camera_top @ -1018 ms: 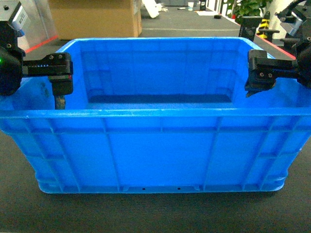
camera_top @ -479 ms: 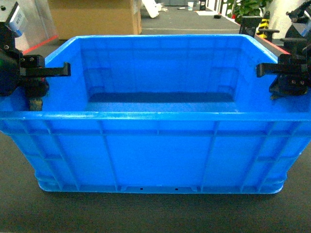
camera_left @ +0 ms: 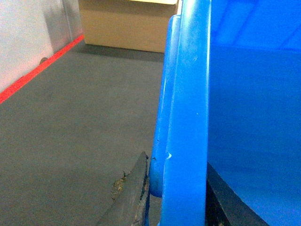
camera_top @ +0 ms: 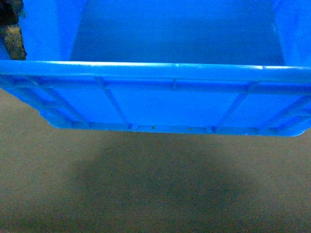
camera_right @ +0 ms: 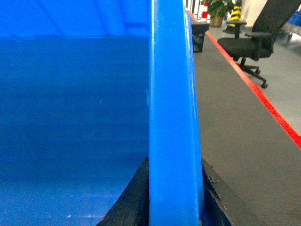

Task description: Place box next to blue box on left shelf

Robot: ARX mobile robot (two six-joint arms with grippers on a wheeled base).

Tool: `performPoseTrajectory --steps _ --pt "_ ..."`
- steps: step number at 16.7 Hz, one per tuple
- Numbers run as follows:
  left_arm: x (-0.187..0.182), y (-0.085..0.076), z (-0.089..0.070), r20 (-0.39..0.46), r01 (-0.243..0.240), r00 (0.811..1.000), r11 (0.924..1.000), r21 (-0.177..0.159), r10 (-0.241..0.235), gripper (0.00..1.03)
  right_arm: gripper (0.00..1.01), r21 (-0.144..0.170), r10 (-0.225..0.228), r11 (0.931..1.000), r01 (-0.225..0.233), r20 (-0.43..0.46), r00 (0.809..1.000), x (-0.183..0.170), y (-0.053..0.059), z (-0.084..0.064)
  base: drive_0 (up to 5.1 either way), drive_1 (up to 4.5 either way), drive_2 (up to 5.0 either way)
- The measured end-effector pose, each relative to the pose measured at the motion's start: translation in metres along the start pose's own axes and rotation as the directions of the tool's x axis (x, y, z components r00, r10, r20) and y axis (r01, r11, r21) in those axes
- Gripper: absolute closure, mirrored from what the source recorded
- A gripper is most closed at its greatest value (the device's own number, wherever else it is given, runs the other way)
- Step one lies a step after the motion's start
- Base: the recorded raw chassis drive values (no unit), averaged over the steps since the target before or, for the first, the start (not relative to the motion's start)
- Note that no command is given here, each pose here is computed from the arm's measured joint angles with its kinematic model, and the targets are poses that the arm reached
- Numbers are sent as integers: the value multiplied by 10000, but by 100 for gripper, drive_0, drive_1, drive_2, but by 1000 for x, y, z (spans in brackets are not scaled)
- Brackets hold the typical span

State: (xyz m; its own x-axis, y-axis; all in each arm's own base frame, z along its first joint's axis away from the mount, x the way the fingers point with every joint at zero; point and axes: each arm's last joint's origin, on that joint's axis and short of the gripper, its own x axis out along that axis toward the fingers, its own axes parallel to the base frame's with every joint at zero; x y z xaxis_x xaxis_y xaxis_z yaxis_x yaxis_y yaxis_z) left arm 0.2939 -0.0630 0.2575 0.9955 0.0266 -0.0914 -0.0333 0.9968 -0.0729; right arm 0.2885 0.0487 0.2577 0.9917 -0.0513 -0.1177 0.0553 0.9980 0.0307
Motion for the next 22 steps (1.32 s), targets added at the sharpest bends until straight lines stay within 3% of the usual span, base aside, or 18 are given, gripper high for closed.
performPoseTrajectory --steps 1,5,12,22 --pt "-7 -1 -3 208 55 9998 10000 -35 -54 84 79 -36 -157 9999 158 264 9995 -9 -3 -4 0 0 0" --pt "-22 1 -22 -156 183 9997 9998 74 -182 84 79 -190 -240 9995 237 -122 9996 -22 -10 -22 0 0 0" --pt "-24 0 -19 43 233 9997 9997 44 -233 84 79 -209 -208 9996 210 98 9997 -25 -10 -17 0 0 0" --pt "-24 0 -19 36 270 9996 9996 47 -271 84 79 -224 -241 9995 243 110 9996 -25 -11 -17 -169 -169 -169"
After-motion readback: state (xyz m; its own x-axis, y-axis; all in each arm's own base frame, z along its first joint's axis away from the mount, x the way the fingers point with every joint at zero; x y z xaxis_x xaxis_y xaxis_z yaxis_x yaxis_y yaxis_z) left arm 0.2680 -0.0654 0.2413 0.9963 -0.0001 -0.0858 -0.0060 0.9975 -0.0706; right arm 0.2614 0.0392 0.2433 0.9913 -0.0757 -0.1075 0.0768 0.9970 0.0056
